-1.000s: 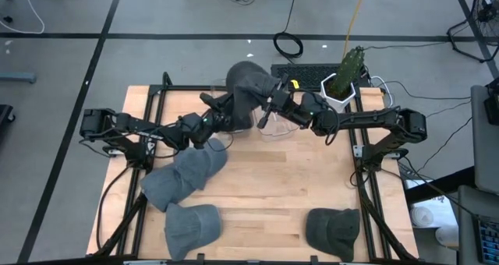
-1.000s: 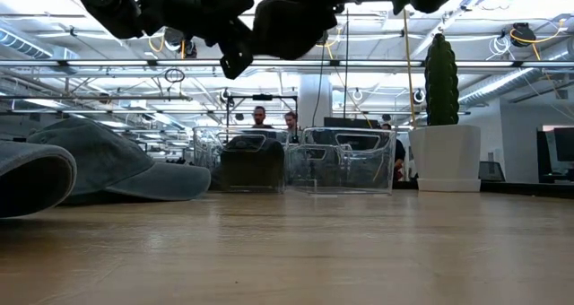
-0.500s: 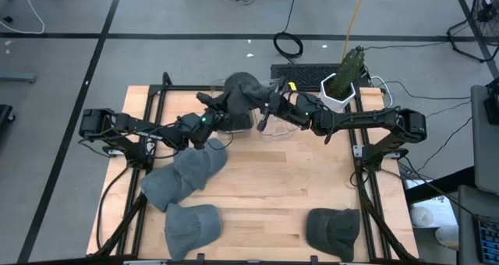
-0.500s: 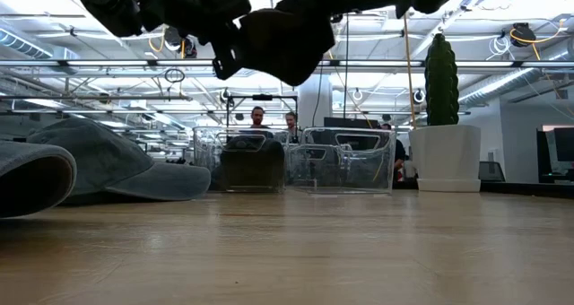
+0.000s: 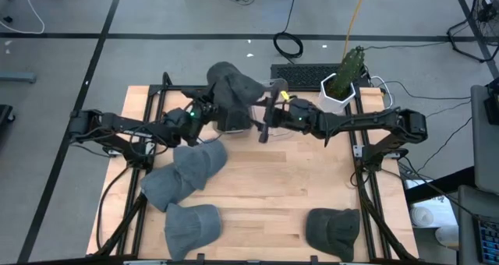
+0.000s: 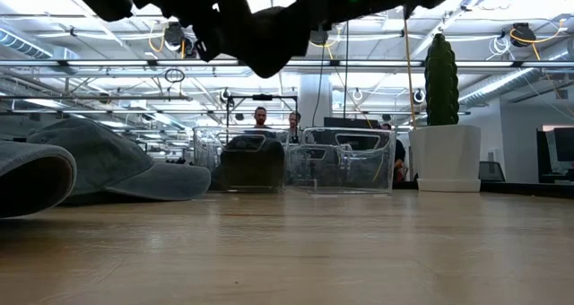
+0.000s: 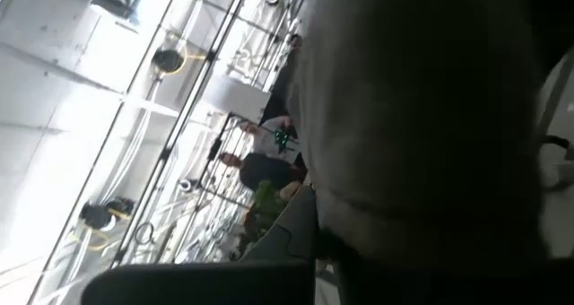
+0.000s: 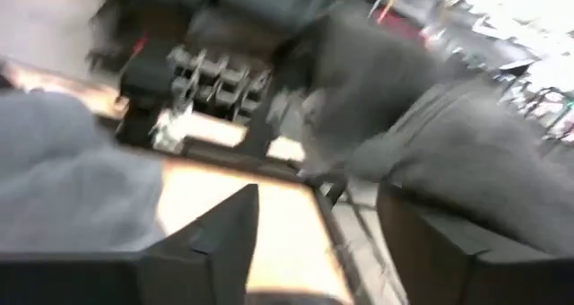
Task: Pick & Place hat
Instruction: Put the top black cap into the left transparent bin
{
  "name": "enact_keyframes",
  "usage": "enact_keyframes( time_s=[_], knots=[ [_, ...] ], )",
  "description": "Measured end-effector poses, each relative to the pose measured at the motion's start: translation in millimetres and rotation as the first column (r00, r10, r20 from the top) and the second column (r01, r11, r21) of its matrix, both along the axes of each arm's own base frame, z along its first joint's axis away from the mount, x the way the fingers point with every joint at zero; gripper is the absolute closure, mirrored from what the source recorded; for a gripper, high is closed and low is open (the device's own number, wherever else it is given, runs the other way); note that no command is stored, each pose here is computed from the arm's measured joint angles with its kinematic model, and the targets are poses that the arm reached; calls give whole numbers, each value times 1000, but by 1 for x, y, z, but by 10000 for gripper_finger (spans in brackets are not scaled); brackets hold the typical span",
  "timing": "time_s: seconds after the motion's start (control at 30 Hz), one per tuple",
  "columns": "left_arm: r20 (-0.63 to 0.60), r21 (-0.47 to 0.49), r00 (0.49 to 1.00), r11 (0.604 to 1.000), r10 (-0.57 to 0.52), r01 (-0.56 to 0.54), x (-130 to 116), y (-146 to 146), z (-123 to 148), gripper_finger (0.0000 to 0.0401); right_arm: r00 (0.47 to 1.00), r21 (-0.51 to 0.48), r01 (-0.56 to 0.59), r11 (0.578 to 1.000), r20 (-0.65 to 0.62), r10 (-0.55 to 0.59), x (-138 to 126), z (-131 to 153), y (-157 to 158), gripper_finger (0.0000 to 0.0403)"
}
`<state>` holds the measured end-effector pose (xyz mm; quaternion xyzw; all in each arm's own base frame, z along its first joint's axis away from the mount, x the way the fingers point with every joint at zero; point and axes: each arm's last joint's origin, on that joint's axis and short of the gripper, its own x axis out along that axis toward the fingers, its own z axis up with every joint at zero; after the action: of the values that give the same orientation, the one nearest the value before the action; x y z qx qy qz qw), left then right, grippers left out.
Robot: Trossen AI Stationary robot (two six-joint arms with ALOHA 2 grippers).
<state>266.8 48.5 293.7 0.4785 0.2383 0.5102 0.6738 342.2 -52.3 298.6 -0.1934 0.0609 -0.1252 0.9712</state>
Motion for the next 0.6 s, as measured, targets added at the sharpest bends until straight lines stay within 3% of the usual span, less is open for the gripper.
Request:
enact_keyframes(
  time_s=[0.1,0.37,0.5,0.6],
  knots=[
    [8,0,1000,1000,17,-17,-4,0,5,389,996,-40,-13,999,-93,10,0,-7,8,153],
    [84,-1,996,1000,16,-16,-20,-2,23,389,922,-239,154,959,-315,-227,-5,-25,29,135],
    [135,-37,980,987,-149,155,-33,-14,31,389,863,-332,203,921,-384,-329,-10,-32,26,150],
    [196,-117,918,922,-344,370,-47,-23,34,389,838,-362,225,904,-401,-369,-16,-39,17,160]
  ],
)
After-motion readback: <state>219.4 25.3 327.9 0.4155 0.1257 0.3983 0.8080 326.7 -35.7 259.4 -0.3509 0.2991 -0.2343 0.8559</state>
